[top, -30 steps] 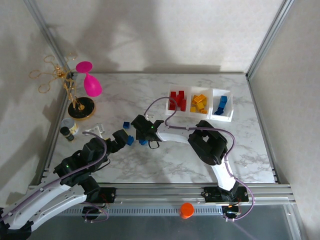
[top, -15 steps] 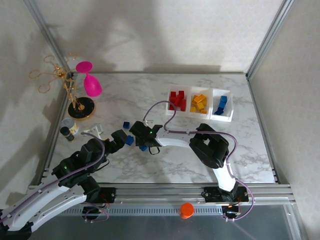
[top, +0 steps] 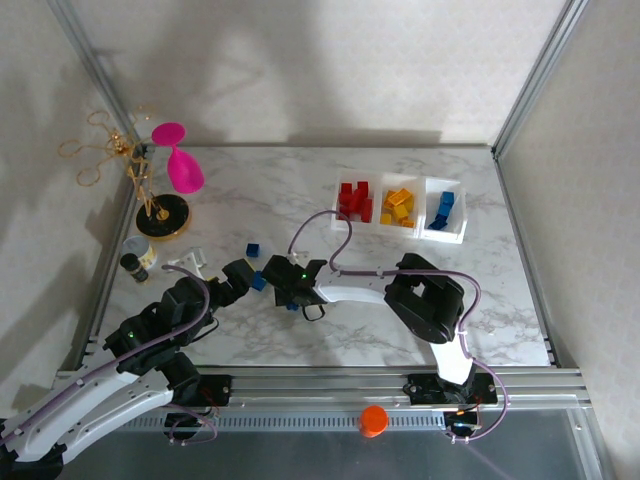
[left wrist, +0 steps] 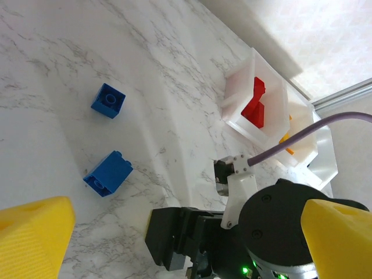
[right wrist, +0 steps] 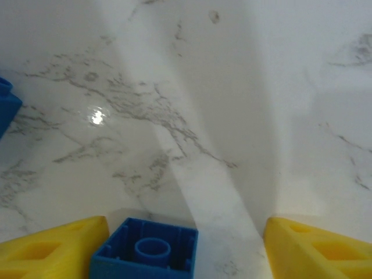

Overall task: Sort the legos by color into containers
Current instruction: Move the lego to the center of the table, then pick up the lego from the center of the table, then place the lego in the container, then pick up the lego from the center of the table, then place the lego in the container, then pick up the lego from the center of the table.

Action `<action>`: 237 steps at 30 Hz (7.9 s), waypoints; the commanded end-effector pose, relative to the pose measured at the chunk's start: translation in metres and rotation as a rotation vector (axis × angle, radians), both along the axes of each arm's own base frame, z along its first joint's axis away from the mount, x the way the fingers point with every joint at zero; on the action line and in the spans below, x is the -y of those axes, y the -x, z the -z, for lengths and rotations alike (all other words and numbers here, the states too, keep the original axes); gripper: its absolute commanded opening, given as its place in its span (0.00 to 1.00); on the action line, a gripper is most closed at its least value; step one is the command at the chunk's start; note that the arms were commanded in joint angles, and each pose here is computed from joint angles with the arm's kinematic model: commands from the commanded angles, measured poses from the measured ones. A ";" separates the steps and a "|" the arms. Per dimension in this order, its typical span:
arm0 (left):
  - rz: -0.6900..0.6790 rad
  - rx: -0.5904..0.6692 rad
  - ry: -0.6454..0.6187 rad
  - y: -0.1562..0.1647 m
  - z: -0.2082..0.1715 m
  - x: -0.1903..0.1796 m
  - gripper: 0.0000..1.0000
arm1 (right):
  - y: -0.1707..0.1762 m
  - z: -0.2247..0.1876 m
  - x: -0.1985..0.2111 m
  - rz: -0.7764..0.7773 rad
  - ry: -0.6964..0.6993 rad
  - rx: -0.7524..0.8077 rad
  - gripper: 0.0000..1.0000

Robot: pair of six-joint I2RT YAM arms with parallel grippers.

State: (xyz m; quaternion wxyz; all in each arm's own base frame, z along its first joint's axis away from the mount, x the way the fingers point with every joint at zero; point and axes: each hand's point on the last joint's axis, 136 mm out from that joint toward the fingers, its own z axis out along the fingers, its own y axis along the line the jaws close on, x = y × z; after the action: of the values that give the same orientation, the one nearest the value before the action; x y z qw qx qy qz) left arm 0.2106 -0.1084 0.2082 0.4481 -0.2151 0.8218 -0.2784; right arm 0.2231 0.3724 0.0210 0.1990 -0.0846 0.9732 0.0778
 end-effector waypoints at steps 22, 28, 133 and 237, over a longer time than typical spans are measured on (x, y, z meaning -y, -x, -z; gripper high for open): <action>0.107 -0.007 0.005 -0.012 -0.004 0.033 1.00 | -0.040 -0.059 0.073 0.128 -0.034 0.121 0.26; 0.140 0.007 0.005 -0.024 -0.008 0.050 1.00 | -0.096 -0.096 0.148 0.297 -0.033 0.236 0.27; -0.134 -0.064 0.001 0.008 0.002 -0.028 1.00 | -0.024 -0.004 -0.057 -0.108 0.005 0.014 0.57; -0.203 -0.059 -0.037 0.005 0.003 -0.041 1.00 | -0.114 -0.027 -0.110 -0.087 -0.172 0.203 0.85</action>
State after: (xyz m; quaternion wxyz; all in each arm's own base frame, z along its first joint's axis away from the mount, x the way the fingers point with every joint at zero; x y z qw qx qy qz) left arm 0.2085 -0.0816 0.2108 0.4546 -0.2636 0.8198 -0.2273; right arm 0.3321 0.4787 0.0539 0.2976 -0.1333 0.9297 0.1713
